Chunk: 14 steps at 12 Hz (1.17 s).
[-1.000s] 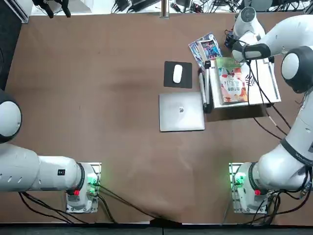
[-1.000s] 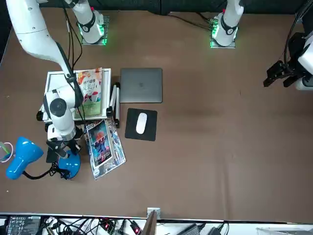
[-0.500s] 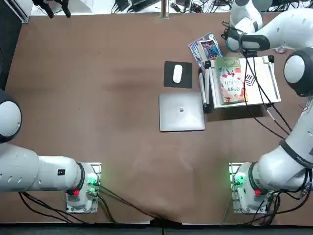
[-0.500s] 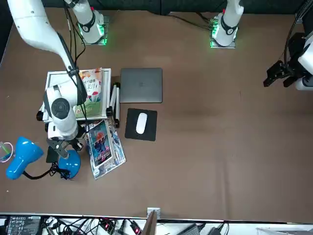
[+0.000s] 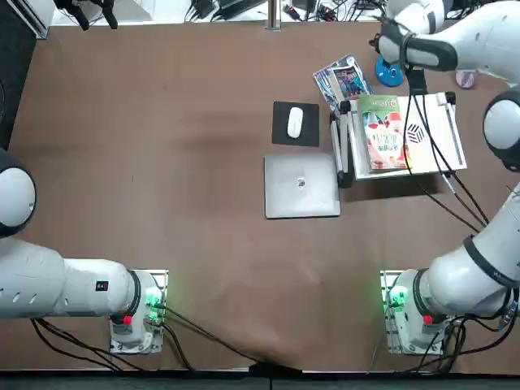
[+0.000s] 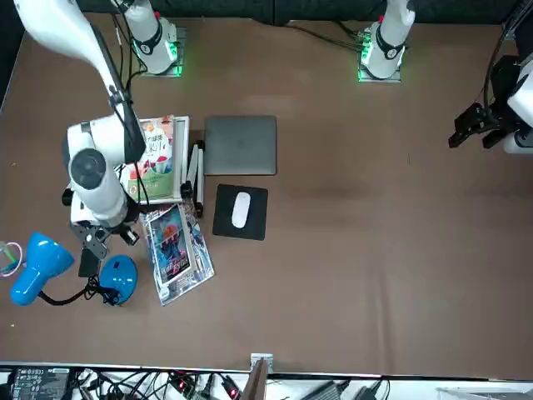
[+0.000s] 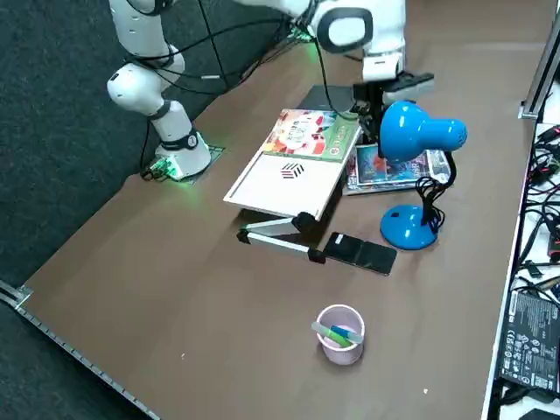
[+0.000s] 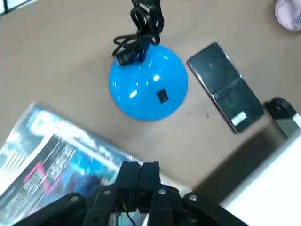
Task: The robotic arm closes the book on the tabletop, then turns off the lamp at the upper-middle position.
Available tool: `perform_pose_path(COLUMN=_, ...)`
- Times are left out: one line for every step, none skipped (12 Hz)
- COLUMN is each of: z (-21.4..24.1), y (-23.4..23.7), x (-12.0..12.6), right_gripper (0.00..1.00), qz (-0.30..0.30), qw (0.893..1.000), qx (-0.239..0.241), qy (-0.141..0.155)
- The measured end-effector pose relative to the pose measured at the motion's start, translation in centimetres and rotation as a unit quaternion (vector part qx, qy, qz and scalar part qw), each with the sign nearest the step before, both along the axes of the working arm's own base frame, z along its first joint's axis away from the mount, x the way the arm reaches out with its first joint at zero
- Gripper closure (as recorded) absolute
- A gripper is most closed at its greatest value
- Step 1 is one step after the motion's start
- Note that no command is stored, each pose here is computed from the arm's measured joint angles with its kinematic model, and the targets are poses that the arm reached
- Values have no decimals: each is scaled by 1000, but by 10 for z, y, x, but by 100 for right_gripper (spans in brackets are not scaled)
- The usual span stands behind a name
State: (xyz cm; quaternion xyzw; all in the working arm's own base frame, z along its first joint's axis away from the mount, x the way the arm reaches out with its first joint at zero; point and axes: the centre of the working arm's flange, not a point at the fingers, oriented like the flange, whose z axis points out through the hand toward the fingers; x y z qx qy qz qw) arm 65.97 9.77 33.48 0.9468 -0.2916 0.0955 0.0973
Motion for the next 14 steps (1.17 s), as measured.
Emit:
perform_pose_path(z=17, y=1, x=-4, right_gripper=99, qz=4, qw=1000, qx=9, qy=10)
perform_pose_path(z=35, y=2, x=-9, right_gripper=99, qz=11, qw=1000, qx=17, qy=21)
perform_pose_path(z=53, y=2, x=-15, right_gripper=99, qz=20, qw=999, qx=22, qy=31)
perform_pose_path(z=71, y=1, x=-22, right_gripper=99, qz=29, qw=998, qx=27, qy=39)
perform_pose_path(z=88, y=1, x=-28, right_gripper=99, qz=38, qw=998, qx=31, qy=48)
perform_pose_path(z=104, y=1, x=-34, right_gripper=99, qz=47, qw=997, qx=36, qy=58)
perform_pose_path(z=119, y=1, x=-41, right_gripper=99, qz=59, qw=995, qx=43, qy=70)
perform_pose_path(z=149, y=2, x=-51, right_gripper=97, qz=74, qw=992, qx=61, qy=84)
perform_pose_path(z=163, y=2, x=-55, right_gripper=96, qz=77, qw=991, qx=68, qy=90)
perform_pose_path(z=175, y=2, x=-59, right_gripper=87, qz=80, qw=989, qx=75, qy=95)
perform_pose_path(z=185, y=2, x=-63, right_gripper=77, qz=86, qw=988, qx=78, qy=100)
perform_pose_path(z=192, y=2, x=-65, right_gripper=66, qz=95, qw=987, qx=80, qy=104)
perform_pose_path(z=199, y=2, x=-68, right_gripper=54, qz=105, qw=985, qx=81, qy=106)
perform_pose_path(z=206, y=0, x=-70, right_gripper=43, qz=116, qw=984, qx=81, qy=108)
